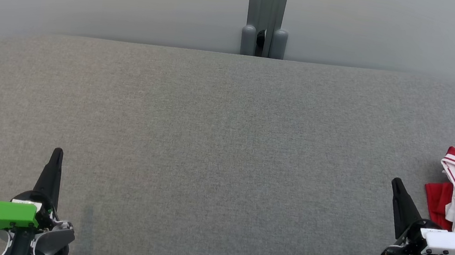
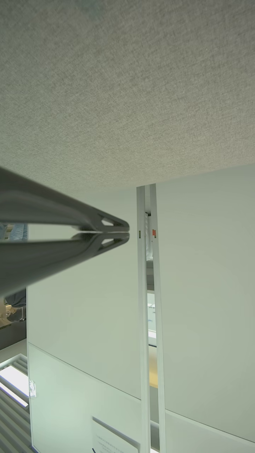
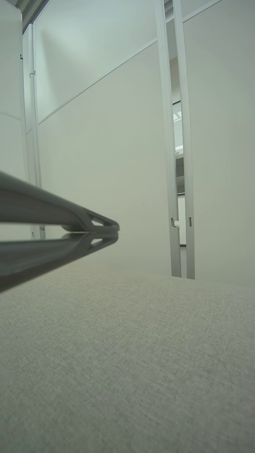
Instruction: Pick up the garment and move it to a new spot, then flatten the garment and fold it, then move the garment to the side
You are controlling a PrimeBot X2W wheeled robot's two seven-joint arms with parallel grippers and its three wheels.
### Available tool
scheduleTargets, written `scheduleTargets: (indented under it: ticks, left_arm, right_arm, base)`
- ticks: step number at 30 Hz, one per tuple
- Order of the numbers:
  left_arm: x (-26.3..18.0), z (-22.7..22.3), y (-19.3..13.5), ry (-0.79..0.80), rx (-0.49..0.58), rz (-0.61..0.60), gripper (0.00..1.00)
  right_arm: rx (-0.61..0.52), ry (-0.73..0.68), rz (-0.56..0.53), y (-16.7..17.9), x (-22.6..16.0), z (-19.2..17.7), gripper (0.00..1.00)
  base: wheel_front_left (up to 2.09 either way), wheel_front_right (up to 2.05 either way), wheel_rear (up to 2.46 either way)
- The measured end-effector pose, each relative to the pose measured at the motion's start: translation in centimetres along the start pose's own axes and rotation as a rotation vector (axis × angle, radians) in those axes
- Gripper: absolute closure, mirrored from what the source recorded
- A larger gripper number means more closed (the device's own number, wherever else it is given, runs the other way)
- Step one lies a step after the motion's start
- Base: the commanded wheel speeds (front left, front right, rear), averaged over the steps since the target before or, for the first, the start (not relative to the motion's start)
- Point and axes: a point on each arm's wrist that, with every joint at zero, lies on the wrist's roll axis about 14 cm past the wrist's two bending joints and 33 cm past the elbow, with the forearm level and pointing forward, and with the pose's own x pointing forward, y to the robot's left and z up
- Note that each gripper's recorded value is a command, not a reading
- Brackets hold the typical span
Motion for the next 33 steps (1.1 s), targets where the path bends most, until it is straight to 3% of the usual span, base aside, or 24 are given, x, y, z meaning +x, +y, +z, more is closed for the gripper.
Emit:
scheduleTargets:
  ticks: [33]
  left_arm:
    - [0.01, 0.02, -0.04, 0.0, -0.001, -0.001, 1.0]
  right_arm:
    - [0.0, 0.0, 0.0, 0.0, -0.01, 0.02, 1.0]
  base:
    - [0.0, 0.0, 0.0]
